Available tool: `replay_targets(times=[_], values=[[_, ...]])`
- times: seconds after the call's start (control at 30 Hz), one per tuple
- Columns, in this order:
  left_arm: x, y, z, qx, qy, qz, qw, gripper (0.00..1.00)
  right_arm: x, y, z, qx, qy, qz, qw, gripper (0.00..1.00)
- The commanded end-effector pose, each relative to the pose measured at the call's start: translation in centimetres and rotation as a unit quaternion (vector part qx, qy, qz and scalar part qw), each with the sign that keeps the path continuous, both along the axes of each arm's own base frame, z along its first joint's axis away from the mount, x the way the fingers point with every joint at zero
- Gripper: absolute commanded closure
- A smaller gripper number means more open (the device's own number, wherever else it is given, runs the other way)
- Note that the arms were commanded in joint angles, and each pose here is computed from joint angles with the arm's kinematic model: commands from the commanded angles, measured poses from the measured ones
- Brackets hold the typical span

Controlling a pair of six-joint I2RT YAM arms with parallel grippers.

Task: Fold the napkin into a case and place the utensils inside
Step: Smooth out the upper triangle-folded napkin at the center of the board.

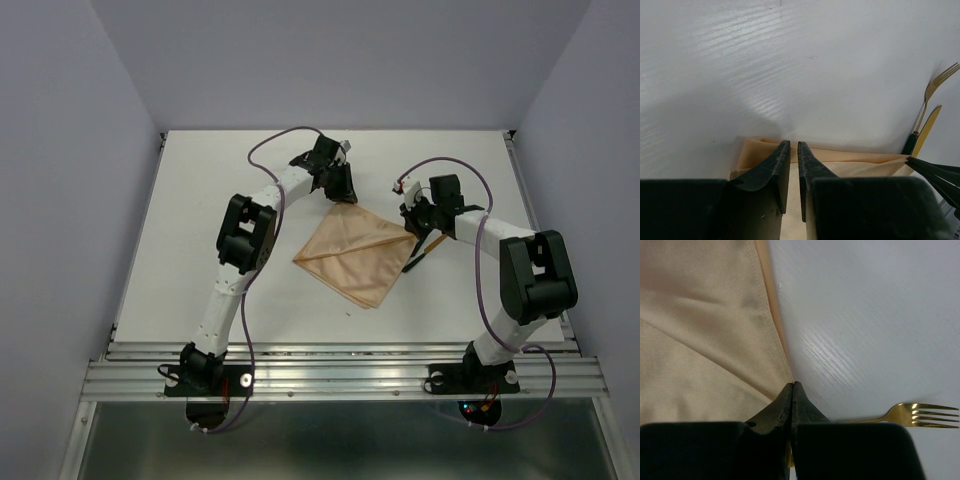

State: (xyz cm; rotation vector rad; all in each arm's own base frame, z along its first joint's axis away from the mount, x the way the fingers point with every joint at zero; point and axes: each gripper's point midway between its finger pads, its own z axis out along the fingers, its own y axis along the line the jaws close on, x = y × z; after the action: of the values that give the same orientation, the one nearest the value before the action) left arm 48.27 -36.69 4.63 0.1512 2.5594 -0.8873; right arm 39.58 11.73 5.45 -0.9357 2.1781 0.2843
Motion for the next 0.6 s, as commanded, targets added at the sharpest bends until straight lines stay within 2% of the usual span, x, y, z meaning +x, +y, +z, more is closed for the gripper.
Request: replay_targets(times=[0.0,0.2,0.33,0.57], values=[[1.2,0.1,3.0,-0.009,-0.039,0.001,0.999,0.77,1.3,0.3,1.9,0.015,-0.036,0.002,0.999,0.99],[1.1,0.1,3.9,-0.022,-0.05,0.0,0.999,0.77,1.3,0.3,1.8,0.015,-0.033,0.003,0.999,0.99],[1.1,-0.2,6.5,-0.052,-0.083,-0.004,0.995,0.77,1.3,0.3,1.8,0.015,-0.034,0.003,0.999,0.99],[1.1,0.0,6.6,-0.05,-0.087,0.003,0.995,0.77,1.4,0.4,1.6,0.016,-0.032,0.004,0.999,0.99]])
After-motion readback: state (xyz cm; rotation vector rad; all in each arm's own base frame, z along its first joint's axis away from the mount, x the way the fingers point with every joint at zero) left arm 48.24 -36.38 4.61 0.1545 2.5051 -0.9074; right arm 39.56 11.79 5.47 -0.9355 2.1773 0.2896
